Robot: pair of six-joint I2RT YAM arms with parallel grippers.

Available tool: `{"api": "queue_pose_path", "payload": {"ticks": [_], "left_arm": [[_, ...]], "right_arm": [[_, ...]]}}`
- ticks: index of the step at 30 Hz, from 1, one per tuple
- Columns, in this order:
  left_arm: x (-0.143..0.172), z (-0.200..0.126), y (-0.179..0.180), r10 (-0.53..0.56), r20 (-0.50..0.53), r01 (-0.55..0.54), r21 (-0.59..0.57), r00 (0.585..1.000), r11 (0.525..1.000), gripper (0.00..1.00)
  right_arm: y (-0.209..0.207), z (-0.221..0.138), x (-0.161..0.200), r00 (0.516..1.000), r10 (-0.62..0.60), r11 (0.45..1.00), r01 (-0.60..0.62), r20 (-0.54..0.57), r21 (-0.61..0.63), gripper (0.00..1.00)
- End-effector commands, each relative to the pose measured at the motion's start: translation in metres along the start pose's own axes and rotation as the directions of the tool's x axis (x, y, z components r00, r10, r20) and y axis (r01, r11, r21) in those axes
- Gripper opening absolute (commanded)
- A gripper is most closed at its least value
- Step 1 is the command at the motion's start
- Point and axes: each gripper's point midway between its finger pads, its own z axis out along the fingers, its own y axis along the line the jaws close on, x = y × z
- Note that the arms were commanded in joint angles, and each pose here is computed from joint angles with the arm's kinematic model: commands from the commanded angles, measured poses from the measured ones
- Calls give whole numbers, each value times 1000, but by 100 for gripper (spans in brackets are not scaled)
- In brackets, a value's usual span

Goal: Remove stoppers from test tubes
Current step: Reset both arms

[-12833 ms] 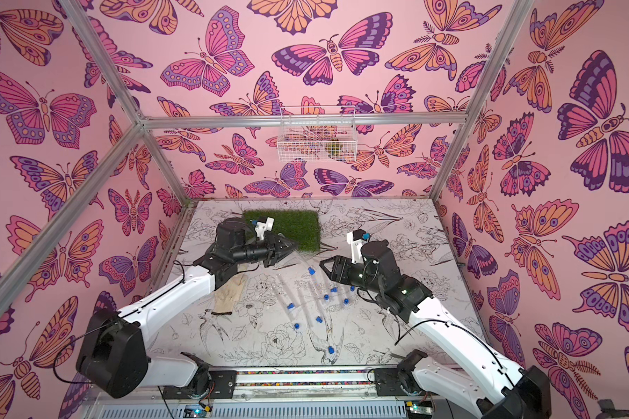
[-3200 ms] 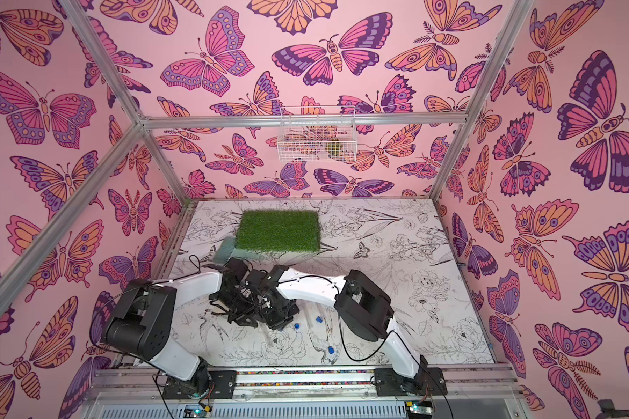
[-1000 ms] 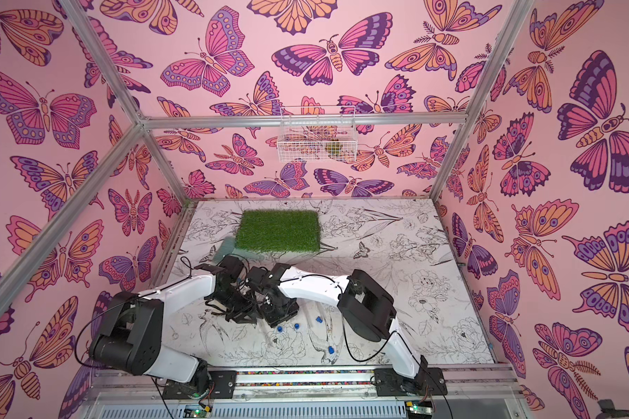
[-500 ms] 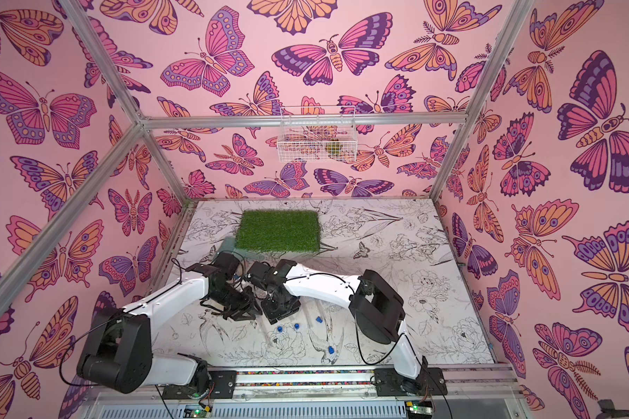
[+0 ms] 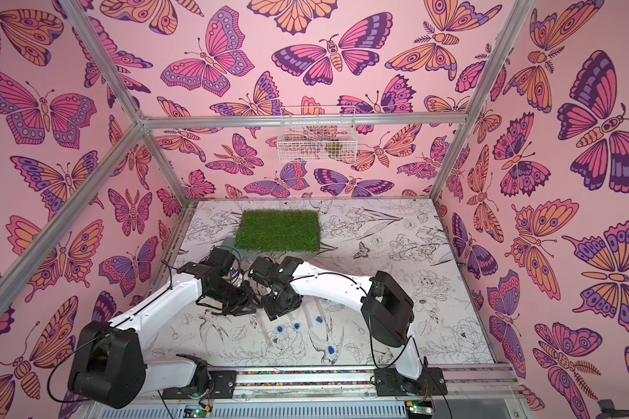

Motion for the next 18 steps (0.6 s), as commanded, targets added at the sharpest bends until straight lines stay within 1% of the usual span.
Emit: {"api": "queue_pose_path", "payload": {"ticks": [1,4,5,7,18], "left_arm": [[1,-10,-10,3,11,-4,36,1000,999,32],[-1,-14,-13,0,21,-1,48,1000,999,32],[0,-21,-19,17,49,-20,66,999,998,32],[-1,-25,-21,20,64,-25,74,998,997,32],[-2,-41,-31,25,117,-39,113,993,993,33]], "right_arm": [[2,-18,-8,998,7,1000,-6,57,-16,55],[4,-24,-10,997,0,1000,2,75,-21,55],[4,-26,-11,997,0,1000,2,82,-22,55],[4,-29,-12,996,-2,1000,4,90,-22,55],[4,-47,-17,989,-8,1000,12,150,-22,56]]}}
